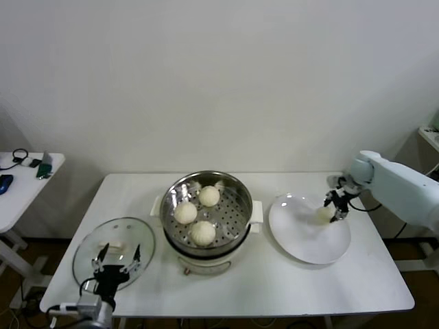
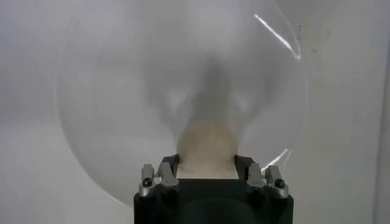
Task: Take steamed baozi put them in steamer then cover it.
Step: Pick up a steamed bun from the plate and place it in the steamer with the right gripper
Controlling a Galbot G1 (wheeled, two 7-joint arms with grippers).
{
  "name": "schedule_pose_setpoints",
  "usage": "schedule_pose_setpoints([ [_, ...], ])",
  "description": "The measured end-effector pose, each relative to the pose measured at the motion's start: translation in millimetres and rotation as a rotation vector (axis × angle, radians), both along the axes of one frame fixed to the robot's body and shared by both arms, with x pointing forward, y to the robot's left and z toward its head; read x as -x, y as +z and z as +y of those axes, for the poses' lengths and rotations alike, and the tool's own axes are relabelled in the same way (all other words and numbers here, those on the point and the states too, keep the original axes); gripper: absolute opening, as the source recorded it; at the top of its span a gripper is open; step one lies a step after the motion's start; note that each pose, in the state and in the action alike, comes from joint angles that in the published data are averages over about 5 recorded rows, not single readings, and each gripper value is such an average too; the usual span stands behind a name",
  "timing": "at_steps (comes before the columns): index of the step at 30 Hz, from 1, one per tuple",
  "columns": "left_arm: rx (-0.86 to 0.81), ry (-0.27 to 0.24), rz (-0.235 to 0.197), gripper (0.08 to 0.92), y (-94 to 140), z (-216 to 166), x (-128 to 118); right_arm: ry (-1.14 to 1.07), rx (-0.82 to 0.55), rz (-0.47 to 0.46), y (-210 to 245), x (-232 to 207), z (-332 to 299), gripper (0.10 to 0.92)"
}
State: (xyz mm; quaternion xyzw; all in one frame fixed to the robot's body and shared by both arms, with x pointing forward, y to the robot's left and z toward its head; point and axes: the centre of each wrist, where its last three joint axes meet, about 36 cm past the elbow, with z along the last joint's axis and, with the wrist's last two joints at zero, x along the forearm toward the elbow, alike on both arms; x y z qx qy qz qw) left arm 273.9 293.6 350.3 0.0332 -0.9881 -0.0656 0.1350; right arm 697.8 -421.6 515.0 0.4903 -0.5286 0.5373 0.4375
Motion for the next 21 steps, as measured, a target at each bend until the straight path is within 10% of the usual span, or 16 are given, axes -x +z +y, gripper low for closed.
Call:
schedule_pose_setpoints([
  [21, 0.011, -0.006, -0.018, 0.823, 8, 1, -7, 0.193, -0.209, -0.138, 243, 36, 204, 0.628],
])
